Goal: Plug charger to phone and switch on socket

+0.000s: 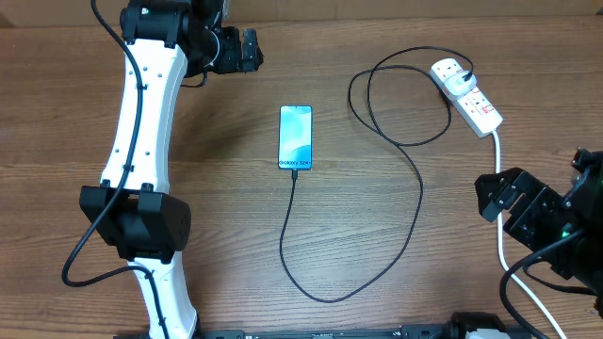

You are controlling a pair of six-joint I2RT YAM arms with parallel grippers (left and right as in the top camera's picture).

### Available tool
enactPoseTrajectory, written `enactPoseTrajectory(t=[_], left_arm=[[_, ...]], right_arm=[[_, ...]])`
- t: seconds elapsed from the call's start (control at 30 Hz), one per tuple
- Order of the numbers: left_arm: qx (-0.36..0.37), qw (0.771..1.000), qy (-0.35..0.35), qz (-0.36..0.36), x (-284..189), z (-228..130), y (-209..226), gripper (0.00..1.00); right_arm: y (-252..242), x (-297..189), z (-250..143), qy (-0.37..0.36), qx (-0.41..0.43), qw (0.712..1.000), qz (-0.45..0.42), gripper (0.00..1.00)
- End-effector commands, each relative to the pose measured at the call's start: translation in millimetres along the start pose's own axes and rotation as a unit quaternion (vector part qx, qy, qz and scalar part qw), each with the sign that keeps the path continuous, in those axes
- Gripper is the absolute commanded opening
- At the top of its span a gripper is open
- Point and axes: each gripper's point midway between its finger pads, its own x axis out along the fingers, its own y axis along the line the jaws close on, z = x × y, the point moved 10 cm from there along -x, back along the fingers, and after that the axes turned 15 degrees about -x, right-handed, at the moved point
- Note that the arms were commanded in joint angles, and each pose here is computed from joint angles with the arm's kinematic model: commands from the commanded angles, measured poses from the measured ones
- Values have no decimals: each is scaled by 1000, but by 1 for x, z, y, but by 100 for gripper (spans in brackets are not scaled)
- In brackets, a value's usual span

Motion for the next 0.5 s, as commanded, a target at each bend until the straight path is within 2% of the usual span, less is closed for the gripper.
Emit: enactPoseTrajectory(t=[0.0, 0.17, 0.47], left_arm=[[-1, 1000, 2, 2, 2, -1, -2, 100], [-1, 1000, 2, 2, 2, -1, -2, 100], [-1, 1000, 2, 2, 2, -1, -2, 100]], right_arm=[[-2, 1, 0, -3, -22, 1000, -15, 100], [-3, -1, -1, -15, -22, 1000, -13, 100], [-15, 8, -38, -150, -43, 987, 21, 100]])
